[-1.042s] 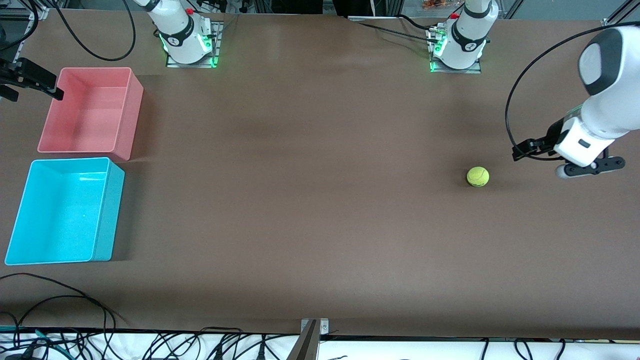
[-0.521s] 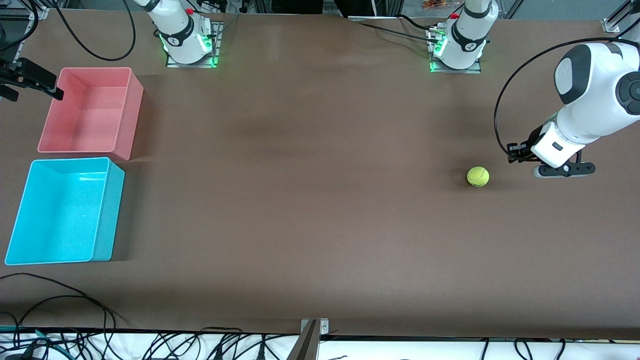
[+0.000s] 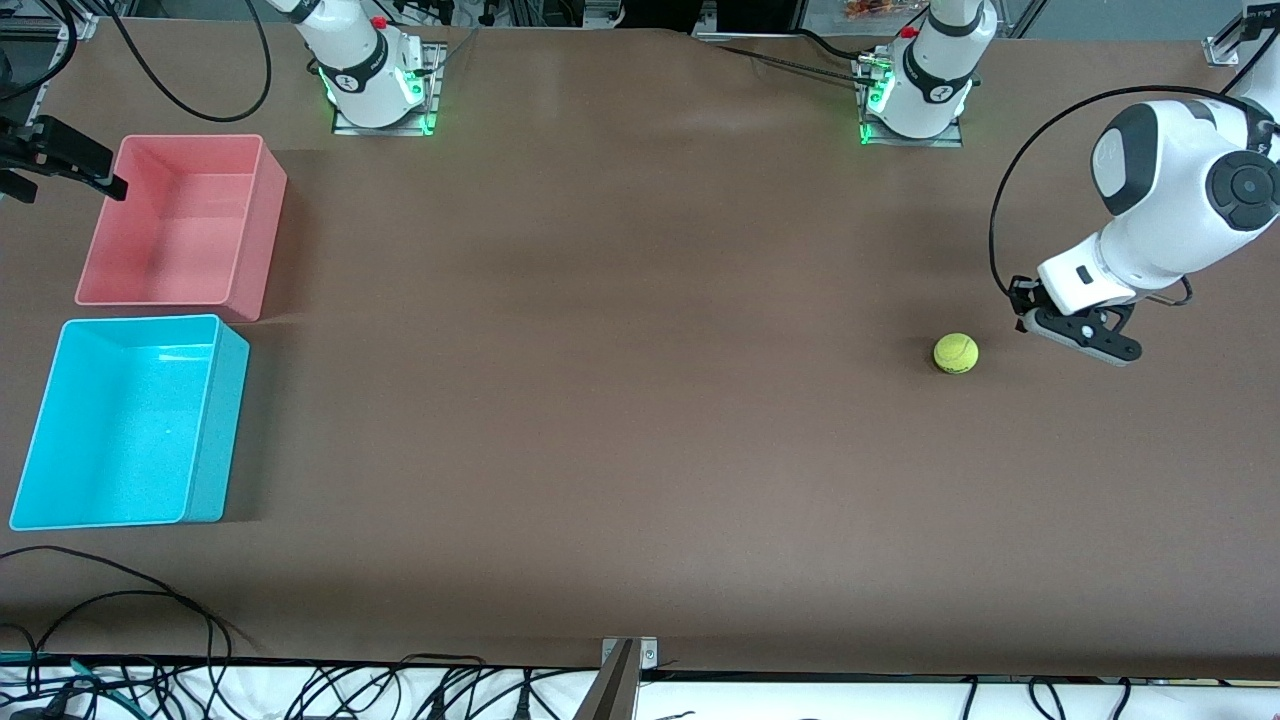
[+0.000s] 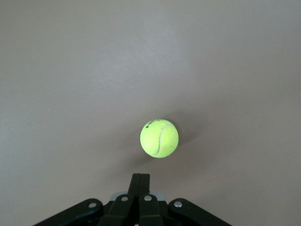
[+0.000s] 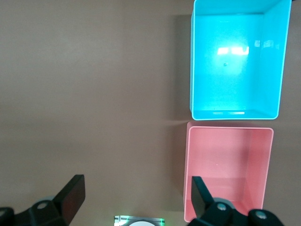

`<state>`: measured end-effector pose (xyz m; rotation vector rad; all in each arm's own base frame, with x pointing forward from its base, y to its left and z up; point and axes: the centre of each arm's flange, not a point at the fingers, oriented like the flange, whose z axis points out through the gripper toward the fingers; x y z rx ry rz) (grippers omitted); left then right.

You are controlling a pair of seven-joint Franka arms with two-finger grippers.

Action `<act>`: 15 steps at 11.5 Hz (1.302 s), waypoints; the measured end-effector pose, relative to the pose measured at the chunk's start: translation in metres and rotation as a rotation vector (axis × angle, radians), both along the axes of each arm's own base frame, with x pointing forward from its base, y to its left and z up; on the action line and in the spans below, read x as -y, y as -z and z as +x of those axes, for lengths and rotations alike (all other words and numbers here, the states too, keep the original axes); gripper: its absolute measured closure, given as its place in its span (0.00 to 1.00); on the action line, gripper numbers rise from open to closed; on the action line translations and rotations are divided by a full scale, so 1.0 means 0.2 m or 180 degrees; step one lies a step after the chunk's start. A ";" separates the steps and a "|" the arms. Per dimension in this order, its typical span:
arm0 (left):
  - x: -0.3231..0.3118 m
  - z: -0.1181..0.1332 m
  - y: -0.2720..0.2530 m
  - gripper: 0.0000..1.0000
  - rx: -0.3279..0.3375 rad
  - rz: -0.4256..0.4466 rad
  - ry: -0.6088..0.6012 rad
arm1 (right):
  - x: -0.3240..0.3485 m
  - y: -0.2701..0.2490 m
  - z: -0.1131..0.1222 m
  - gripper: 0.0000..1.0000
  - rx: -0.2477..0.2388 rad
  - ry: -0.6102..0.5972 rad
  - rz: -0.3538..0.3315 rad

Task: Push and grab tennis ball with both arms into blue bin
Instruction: 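Move the left gripper down beside the tennis ball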

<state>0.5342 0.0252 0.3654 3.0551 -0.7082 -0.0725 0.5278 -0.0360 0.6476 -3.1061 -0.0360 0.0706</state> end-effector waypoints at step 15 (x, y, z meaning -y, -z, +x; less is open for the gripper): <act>-0.21 -0.04 0.42 0.99 -0.0101 -0.0216 0.3087 | 0.00 0.00 0.00 0.00 0.0000 0.0001 0.0000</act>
